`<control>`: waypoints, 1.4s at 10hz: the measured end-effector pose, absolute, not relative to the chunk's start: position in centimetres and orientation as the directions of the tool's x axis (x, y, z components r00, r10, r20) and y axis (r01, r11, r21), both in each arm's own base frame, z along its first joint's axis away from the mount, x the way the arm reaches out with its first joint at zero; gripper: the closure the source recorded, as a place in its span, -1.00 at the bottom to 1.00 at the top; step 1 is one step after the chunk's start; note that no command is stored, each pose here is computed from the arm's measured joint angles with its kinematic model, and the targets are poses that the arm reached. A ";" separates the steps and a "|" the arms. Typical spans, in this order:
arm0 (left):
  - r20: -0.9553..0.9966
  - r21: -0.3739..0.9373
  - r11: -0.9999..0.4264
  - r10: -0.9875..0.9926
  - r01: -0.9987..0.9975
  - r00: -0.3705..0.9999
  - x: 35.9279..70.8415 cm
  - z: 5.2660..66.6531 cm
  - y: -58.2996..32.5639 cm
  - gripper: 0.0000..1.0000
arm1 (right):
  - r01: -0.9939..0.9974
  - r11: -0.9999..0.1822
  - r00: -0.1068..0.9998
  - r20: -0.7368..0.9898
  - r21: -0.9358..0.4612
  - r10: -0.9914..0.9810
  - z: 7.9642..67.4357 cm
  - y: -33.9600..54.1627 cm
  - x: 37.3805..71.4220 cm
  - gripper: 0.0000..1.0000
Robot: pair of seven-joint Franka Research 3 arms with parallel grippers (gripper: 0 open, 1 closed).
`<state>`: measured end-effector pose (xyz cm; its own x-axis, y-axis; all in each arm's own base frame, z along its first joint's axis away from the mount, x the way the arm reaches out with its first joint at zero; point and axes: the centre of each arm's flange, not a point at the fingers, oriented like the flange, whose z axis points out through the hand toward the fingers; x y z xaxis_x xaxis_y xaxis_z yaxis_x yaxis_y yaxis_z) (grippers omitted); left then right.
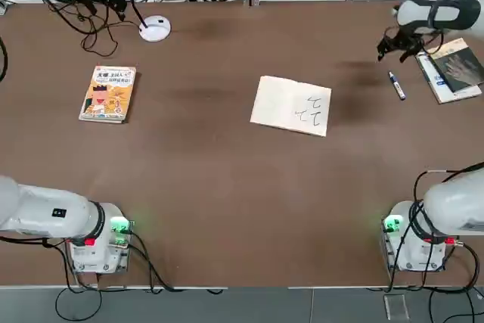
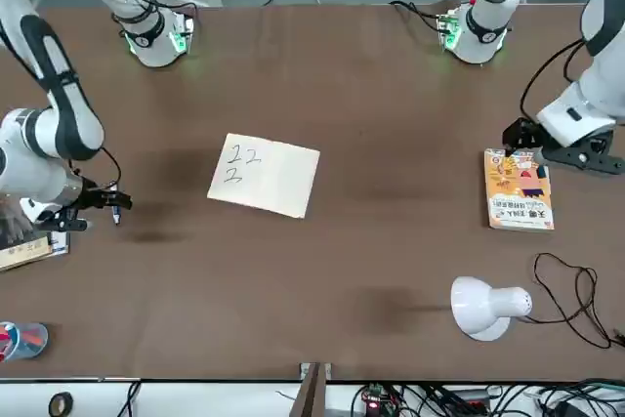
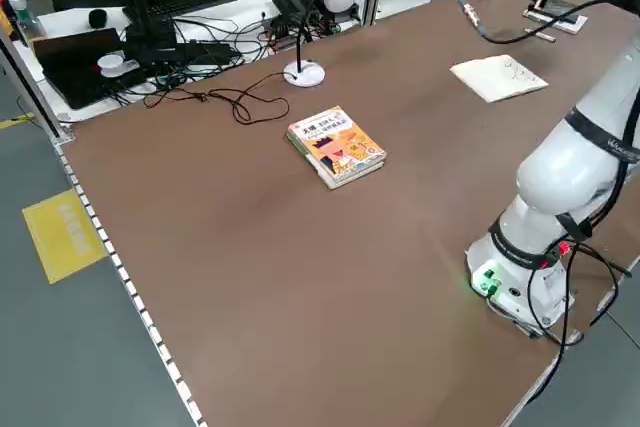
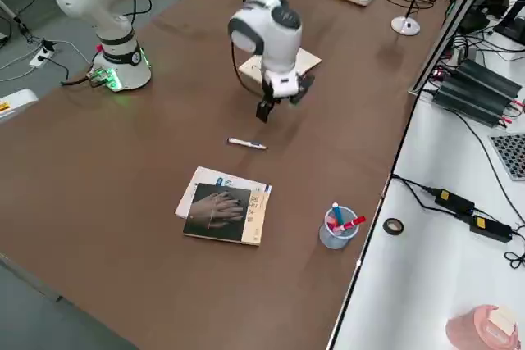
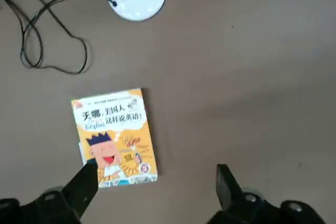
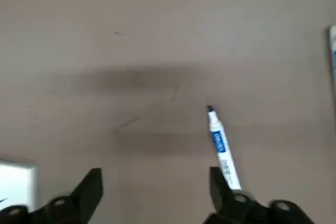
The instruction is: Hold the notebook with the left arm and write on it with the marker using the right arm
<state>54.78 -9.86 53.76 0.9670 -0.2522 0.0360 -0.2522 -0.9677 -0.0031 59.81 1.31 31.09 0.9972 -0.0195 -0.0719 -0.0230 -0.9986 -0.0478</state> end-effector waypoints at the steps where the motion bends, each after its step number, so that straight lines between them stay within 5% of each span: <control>1: 0.022 -0.003 -0.969 -0.248 -0.248 0.969 54.1 54.5 -9.4 -0.99 | 0.004 -1.000 0.998 -0.070 -0.008 0.005 34.0 2.9 60.1 -1.00; 10: -0.004 -0.003 -0.983 -0.186 -0.186 0.983 51.9 62.2 -5.7 -0.99 | 0.085 -0.989 0.996 -0.006 0.118 0.085 60.0 7.3 57.0 -1.00; 14: 0.004 -0.003 -0.990 -0.138 -0.138 0.990 52.3 62.8 -2.9 -0.99 | 0.046 -0.992 0.997 0.054 0.115 0.053 66.0 6.7 54.3 -1.00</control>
<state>52.25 -2.90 62.79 0.9904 -0.1383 0.0040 -0.1383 -0.9904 -0.0033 54.27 6.69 65.99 0.9972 0.0525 0.0540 0.0460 -0.9923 0.1154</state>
